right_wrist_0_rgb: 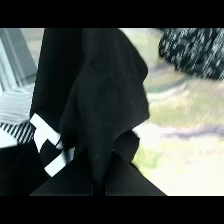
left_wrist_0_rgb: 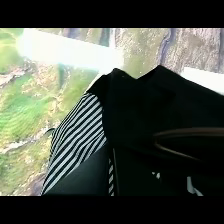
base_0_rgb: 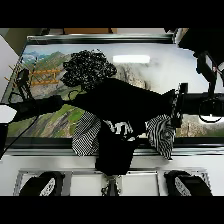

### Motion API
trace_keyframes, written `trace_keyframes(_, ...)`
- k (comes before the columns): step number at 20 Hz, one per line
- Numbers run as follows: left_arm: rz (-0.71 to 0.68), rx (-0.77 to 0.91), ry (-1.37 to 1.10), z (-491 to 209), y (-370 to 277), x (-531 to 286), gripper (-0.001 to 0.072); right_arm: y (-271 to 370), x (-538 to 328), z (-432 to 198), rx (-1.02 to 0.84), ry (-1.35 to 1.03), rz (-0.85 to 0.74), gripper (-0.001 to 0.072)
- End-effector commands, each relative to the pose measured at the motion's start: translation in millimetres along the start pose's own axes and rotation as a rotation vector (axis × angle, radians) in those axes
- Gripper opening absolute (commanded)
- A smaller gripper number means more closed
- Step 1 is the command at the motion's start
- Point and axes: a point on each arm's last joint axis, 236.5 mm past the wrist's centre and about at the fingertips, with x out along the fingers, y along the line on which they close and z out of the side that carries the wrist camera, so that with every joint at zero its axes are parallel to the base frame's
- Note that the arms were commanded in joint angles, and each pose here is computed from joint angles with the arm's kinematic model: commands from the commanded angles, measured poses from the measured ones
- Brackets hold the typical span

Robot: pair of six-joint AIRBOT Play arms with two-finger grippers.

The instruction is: Fold the clothes and pants, and hang the long-sleeved shirts on hangers.

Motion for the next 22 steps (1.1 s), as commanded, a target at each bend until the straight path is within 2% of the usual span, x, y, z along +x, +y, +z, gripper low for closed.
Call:
trace_keyframes(1, 0.010, -0.012, 0.074, -13.3, 4.8, 11.1, 0.0012, 7.5, -5.6, 24.6, -0.028, -0.097, -0.002, 0.0011)
trace_keyframes(11, 0.020, -0.028, 0.109, -15.0, 12.0, 32.1, 0.0012, 22.5, -5.3, 12.1, -0.033, -0.044, 0.061, 0.0011)
trace_keyframes(14, 0.008, 0.001, 0.090, -3.6, 3.5, 23.7, 0.0011, 5.5, -5.0, -5.8, -0.014, 0.032, -0.010, 0.0012)
trace_keyframes(17, -0.017, 0.057, 0.001, 22.3, -16.8, -5.9, 0.0011, -8.7, -4.7, -32.1, 0.000, 0.128, -0.061, 0.0011)
trace_keyframes(22, -0.054, 0.150, -0.158, 30.2, -47.8, -79.3, 0.0011, -35.3, 12.6, -43.6, 0.093, 0.058, -0.129, 0.0011)
